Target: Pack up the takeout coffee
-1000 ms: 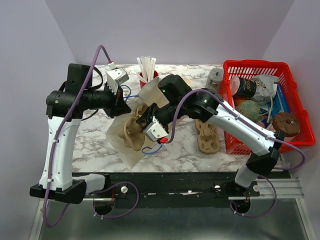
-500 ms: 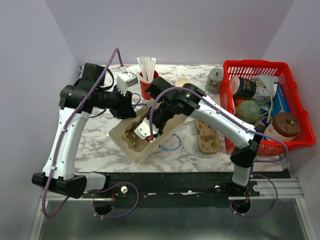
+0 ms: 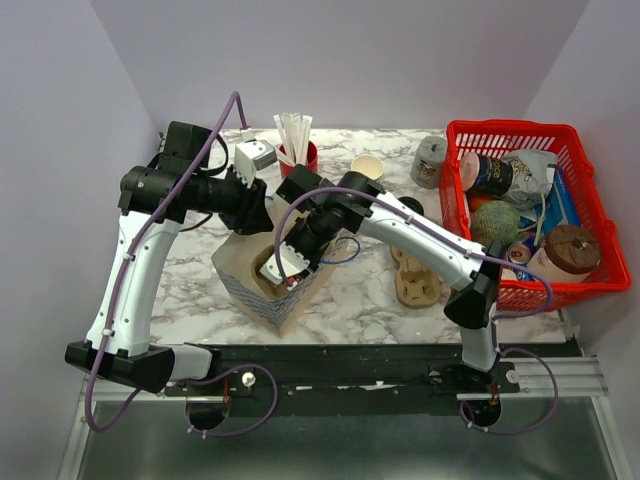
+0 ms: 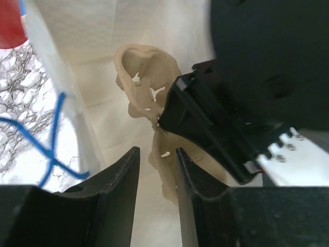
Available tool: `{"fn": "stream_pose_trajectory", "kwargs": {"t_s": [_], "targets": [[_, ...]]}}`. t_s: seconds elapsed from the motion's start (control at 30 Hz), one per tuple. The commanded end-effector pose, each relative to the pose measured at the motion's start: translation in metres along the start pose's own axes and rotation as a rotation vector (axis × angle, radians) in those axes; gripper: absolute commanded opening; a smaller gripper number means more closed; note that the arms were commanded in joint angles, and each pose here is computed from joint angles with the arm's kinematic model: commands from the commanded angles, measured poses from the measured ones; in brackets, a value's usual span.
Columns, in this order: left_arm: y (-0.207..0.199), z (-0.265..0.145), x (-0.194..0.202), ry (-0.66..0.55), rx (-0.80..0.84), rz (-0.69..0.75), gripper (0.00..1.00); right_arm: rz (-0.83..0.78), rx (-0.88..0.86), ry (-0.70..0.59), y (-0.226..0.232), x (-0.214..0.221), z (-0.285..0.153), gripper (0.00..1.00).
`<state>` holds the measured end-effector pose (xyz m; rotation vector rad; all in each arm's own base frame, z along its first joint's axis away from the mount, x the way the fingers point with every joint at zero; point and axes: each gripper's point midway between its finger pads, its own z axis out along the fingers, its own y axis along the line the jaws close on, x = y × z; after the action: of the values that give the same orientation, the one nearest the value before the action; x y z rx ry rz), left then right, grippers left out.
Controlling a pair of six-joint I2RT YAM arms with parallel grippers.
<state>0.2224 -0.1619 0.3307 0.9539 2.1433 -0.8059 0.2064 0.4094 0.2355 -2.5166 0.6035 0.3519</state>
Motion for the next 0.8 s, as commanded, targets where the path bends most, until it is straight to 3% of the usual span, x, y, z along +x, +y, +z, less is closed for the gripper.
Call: {"fn": "stream_pose_trajectory", "kwargs": {"t_s": [0.0,0.3,0.47,0.63,0.77], "targets": [[0.007,0.001,0.003,0.007,-0.036,0.017,0.43,0.021,-0.092,0.042,0.016,0.015,0.010,0.01],[0.030,-0.026,-0.009,-0.022,-0.259,0.089,0.53,0.043,-0.090,0.047,0.014,0.023,0.011,0.00],[0.024,-0.030,0.013,0.032,-0.254,0.117,0.71,0.068,-0.104,0.034,0.019,0.031,0.016,0.00],[0.013,-0.031,0.015,-0.005,-0.228,0.095,0.77,0.078,-0.136,0.039,0.026,0.039,0.027,0.01],[0.021,-0.021,0.039,0.081,-0.232,0.042,0.77,0.096,-0.145,0.040,0.030,0.040,0.031,0.01]]}}
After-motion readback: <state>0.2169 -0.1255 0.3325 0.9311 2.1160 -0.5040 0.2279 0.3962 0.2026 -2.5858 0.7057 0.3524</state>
